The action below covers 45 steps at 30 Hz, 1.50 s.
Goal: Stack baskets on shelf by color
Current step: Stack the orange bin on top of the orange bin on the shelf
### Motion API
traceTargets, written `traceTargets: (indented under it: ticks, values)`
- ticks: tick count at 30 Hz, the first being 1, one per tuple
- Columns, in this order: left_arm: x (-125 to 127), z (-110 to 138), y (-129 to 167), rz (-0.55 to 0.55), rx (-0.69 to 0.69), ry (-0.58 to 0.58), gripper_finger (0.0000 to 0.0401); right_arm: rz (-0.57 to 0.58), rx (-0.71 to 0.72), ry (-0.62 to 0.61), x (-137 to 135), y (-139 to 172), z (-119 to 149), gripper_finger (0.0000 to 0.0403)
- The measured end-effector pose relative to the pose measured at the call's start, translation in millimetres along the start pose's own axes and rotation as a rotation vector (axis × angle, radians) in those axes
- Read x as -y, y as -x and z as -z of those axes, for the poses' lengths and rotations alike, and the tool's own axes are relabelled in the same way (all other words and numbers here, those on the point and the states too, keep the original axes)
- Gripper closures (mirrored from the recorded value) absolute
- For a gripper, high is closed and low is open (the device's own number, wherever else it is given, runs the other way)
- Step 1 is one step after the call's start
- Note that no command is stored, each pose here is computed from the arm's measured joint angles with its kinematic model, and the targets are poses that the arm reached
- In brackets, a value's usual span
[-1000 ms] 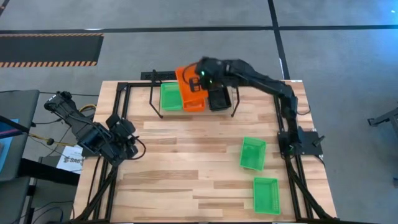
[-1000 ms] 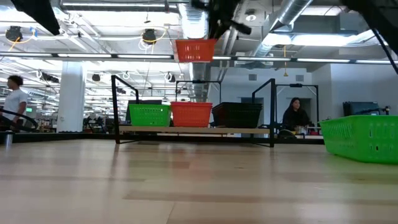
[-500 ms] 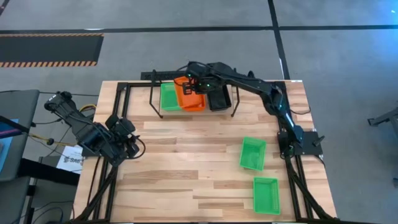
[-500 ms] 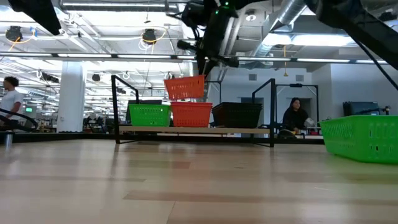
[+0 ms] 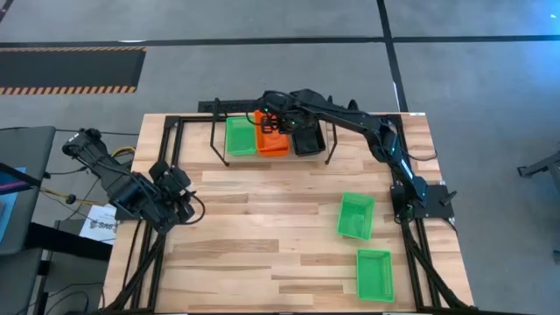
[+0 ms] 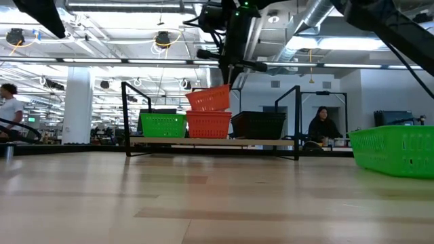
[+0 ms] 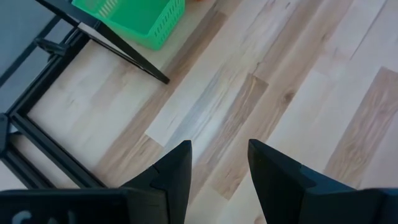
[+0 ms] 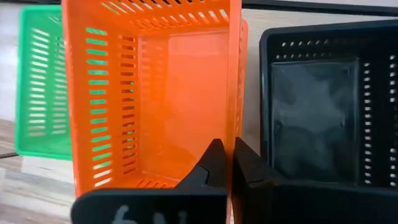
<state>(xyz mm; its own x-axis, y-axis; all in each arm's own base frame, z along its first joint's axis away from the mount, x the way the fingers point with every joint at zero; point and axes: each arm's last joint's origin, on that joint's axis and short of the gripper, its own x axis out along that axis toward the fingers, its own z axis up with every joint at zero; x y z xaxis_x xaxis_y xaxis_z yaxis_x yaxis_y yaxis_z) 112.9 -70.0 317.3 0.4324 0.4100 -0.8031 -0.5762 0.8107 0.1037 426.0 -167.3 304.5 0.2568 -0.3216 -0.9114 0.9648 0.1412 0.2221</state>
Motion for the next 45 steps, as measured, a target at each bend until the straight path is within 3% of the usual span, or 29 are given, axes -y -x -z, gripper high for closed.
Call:
traceTargets:
  ticks: [9, 27, 35, 45]
  values:
    - [0, 0, 0, 0.000, 0.000, -0.022, 0.0255, -0.013, 0.031, -0.030, -4, 1, 2, 0.0400]
    - [0, 0, 0, 0.000, 0.000, 0.015, 0.0255, -0.001, 0.016, 0.030, -6, 3, 11, 0.0391]
    - [0, 0, 0, 0.004, -0.001, 0.039, 0.0255, -0.003, 0.015, 0.065, -7, 3, 12, 0.0343]
    - [0, 0, 0, 0.004, -0.001, 0.071, 0.0255, -0.001, 0.028, 0.097, -6, 3, 9, 0.0336]
